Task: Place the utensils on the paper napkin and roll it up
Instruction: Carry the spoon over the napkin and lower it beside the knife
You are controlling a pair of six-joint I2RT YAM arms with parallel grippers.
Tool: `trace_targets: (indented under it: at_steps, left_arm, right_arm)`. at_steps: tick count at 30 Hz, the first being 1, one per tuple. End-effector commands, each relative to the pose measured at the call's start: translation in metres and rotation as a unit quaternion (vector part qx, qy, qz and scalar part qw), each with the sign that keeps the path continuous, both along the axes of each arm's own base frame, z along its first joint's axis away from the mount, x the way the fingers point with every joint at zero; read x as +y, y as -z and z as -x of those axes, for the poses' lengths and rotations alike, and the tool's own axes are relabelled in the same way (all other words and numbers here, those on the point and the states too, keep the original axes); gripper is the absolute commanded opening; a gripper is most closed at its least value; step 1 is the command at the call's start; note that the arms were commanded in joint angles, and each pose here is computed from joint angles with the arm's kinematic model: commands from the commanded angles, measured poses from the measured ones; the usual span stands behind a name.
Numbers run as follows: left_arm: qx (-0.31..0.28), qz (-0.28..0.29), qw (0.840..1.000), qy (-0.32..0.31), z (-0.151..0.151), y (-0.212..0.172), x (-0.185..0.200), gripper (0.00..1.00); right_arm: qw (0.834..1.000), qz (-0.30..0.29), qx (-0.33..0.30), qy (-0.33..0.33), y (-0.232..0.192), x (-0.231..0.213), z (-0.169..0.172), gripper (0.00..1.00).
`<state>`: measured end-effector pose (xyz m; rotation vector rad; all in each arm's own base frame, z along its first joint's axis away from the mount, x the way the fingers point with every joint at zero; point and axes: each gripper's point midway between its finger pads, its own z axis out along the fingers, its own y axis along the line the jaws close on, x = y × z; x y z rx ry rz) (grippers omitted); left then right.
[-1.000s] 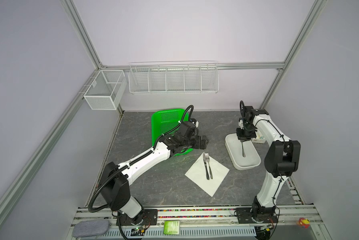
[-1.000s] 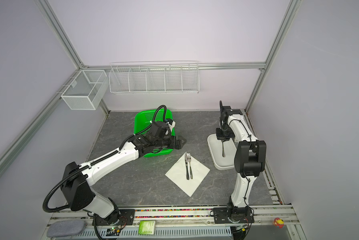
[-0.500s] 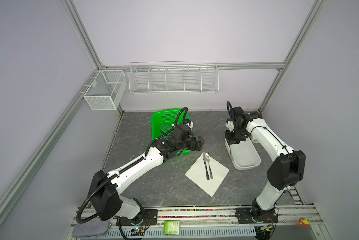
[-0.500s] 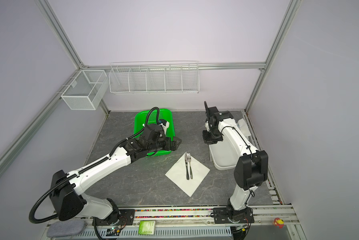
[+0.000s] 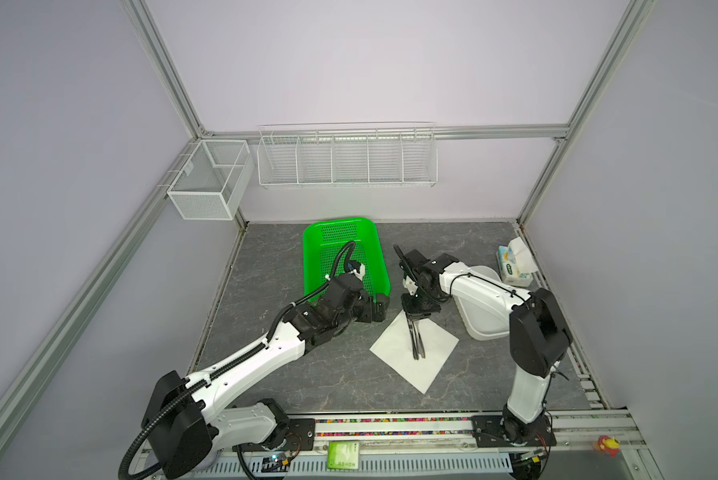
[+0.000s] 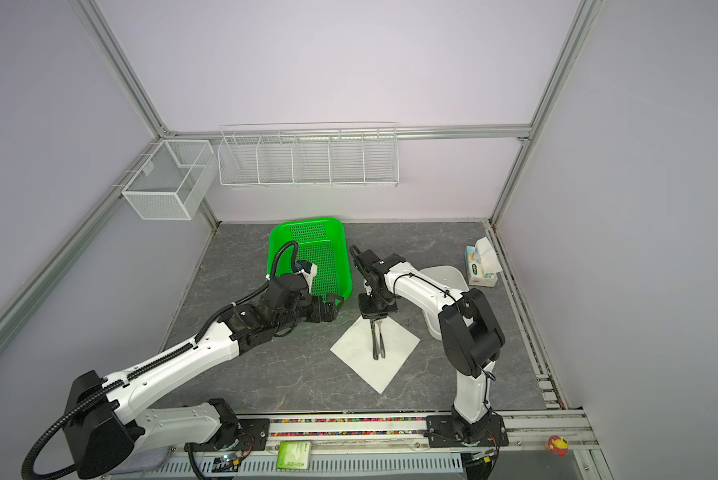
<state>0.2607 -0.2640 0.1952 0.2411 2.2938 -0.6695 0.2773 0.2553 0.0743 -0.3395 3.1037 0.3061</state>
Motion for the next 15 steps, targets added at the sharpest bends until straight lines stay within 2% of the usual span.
trace_targets:
  at_steps: [1,8,15]
  left_arm:
    - [0.002,0.024,1.0,-0.012,0.004,0.001,0.006,0.99]
    - [0.016,0.035,0.999,-0.012,0.017,0.02,0.014,0.99]
    - [0.018,0.033,0.999,-0.007,0.02,0.021,0.015,0.99]
  right_arm:
    - [1.0,0.01,0.003,0.023,0.019,0.007,0.001,0.08]
    - [0.999,0.029,0.007,0.031,0.043,0.01,0.007,0.08]
    - [0.997,0.066,0.0,0.033,0.054,0.001,0.002,0.08]
